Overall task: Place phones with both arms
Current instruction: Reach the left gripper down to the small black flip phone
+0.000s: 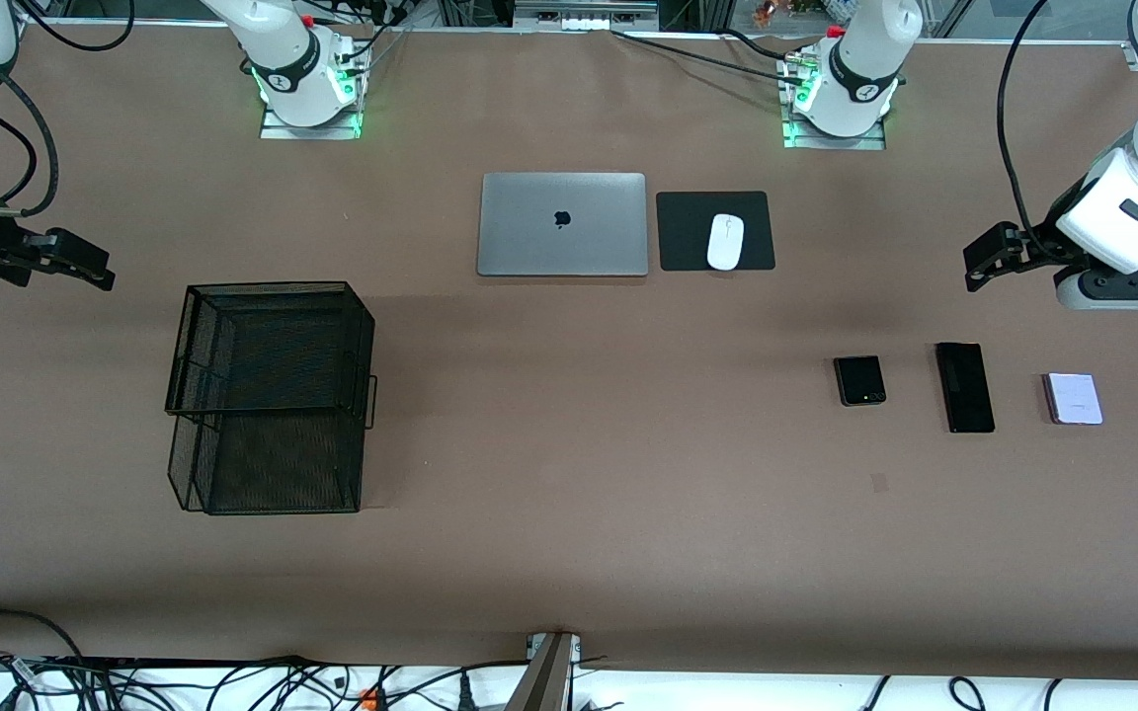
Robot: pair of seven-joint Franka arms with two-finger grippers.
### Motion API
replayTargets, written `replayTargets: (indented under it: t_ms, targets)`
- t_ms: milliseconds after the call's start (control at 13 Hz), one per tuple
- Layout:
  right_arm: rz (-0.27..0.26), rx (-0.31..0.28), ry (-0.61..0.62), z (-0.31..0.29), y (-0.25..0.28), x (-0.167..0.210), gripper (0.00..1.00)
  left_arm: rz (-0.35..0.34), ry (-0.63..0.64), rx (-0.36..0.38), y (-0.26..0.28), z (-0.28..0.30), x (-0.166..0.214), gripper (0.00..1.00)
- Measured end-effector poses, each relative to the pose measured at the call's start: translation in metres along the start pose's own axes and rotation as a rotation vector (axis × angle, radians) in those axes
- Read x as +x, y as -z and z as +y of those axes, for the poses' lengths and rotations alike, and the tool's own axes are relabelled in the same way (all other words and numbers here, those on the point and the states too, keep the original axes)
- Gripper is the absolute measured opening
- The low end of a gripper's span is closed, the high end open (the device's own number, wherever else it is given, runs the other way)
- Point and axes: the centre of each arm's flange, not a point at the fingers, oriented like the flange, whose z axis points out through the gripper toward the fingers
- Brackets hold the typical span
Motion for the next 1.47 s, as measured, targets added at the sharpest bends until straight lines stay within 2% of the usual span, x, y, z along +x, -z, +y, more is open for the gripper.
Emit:
replayTargets:
  t_ms: [1235, 1389, 1466]
  targets:
    - [-0.001, 0.0, 0.0, 0.0, 0.0, 0.0, 1.0, -0.027, -0.001, 0.003, -0.006, 0.001, 0.0, 1.0]
    - [-0.001, 0.0, 0.0, 0.0, 0.0, 0.0, 1.0, -0.065, -0.001, 0.006, -0.01, 0.001, -0.003, 1.0]
    - [-0.001, 0.0, 0.0, 0.0, -0.001, 0.0, 1.0, -0.12, -0.001, 0.012, -0.017, 0.0, -0.008, 1.0]
